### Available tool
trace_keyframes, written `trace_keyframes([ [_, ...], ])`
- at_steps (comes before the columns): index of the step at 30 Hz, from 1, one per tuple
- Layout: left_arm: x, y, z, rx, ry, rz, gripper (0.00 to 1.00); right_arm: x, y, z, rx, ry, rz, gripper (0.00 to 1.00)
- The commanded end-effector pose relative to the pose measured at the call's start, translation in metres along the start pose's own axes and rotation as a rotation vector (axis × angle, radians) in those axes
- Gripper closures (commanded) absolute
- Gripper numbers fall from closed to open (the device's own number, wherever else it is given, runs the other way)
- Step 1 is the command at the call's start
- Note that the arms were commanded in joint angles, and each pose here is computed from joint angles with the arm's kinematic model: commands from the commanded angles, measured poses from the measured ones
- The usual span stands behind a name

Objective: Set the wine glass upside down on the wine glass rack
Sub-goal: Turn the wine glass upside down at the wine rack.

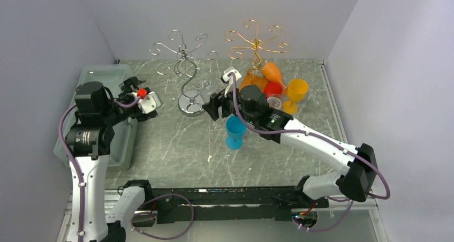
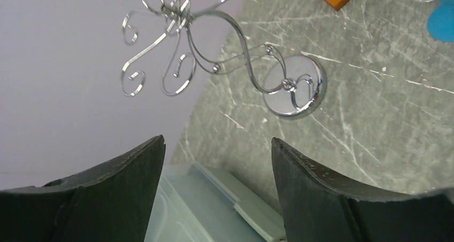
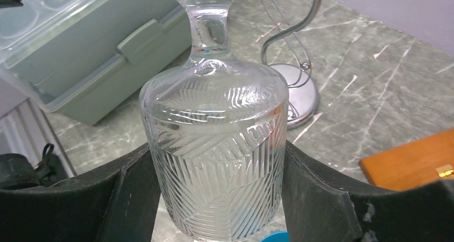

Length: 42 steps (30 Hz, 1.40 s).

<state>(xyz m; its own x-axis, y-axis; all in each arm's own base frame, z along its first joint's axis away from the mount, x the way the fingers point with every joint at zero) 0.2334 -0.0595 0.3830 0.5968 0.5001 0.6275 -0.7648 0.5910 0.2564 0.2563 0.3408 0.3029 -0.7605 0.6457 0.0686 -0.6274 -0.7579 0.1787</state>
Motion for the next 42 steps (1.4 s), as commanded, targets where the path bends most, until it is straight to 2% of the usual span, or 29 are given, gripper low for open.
trace_keyframes([
  [1, 0.005, -0.006, -0.007, 0.023, 0.106, 0.03, 0.23, -0.014, -0.002, 0.041, -0.135, 0.018, -0.023, 0.88],
  [9, 0.011, -0.023, -0.009, -0.012, 0.14, 0.012, 0.29, -0.038, -0.025, 0.054, -0.186, -0.001, -0.052, 0.91],
  [19, 0.008, -0.034, -0.009, -0.063, 0.08, -0.038, 0.4, -0.049, -0.042, 0.067, -0.229, -0.008, -0.03, 0.94],
  [30, 0.009, -0.04, -0.007, -0.112, 0.006, -0.03, 0.43, -0.057, -0.027, 0.058, -0.202, -0.002, -0.088, 0.99],
  [34, 0.016, -0.043, -0.005, -0.131, -0.025, 0.002, 0.38, -0.063, -0.026, 0.059, -0.175, 0.023, -0.119, 1.0],
  [42, 0.022, -0.059, -0.009, -0.127, -0.041, -0.015, 0.43, -0.064, -0.022, 0.066, -0.187, 0.039, -0.126, 1.0],
])
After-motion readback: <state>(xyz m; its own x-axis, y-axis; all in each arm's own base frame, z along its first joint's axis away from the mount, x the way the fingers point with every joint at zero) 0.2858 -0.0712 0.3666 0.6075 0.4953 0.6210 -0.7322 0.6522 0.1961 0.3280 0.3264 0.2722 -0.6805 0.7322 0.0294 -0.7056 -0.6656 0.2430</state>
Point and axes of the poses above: each gripper's point midway between its finger pads, its own y axis back along the fingers, its own x axis along the line the jaws close on, z = x × y, the point moved 2 cm from there along y, back along the fingers, and after that the axes turned 6 degrees about y, right-handed, at the moved point
